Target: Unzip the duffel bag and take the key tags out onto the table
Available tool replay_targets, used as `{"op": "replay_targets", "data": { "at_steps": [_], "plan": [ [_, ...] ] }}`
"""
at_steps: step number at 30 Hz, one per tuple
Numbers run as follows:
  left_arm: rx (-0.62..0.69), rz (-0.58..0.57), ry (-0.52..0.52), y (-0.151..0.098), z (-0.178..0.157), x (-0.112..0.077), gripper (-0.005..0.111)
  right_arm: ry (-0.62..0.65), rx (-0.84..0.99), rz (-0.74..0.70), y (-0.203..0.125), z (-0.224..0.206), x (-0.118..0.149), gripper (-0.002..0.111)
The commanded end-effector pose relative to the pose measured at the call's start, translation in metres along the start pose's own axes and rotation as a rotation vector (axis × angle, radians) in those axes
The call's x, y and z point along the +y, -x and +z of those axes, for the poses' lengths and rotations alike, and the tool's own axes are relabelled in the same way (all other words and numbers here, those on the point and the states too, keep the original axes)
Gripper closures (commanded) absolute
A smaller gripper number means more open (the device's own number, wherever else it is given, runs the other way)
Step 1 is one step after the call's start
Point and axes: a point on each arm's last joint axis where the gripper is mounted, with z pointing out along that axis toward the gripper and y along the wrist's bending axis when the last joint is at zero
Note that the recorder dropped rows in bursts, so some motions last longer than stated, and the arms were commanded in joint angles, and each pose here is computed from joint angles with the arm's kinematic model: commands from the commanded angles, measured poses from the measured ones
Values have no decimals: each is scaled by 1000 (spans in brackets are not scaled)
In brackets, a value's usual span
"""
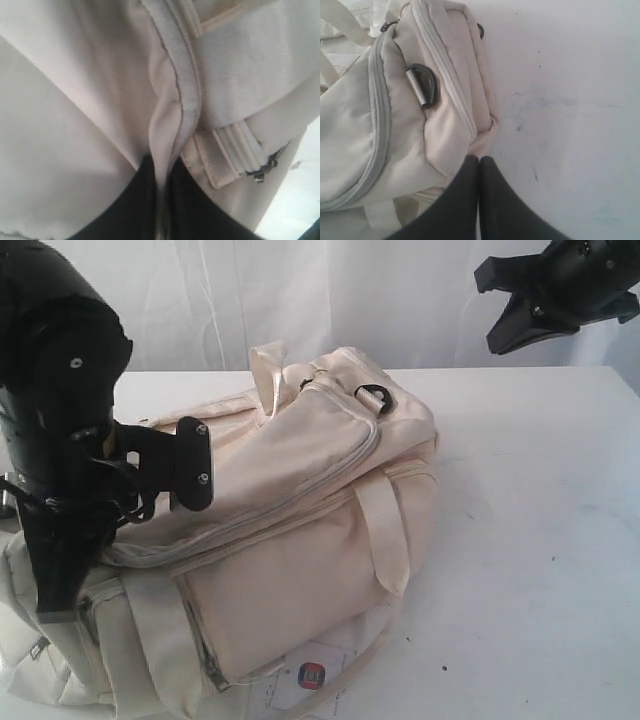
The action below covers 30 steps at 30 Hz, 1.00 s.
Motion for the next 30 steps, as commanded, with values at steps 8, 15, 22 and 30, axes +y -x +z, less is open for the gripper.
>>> {"op": "replay_targets", "data": {
  "at_steps": [8, 15, 22, 30],
  "plan": [
    [-184, -233, -93, 4, -50, 2, 50, 32, -19, -26, 2, -4, 5, 108],
    [-372, -275, 109, 1, -93, 24, 47, 38, -42, -31, 4, -2, 9, 108],
    [-489, -421, 529, 7, -79, 80, 63, 48, -46, -39, 5, -2, 10, 108],
    [-472, -696, 405, 8, -5, 130, 46, 49, -54, -41, 6, -2, 12, 108]
  ]
}}
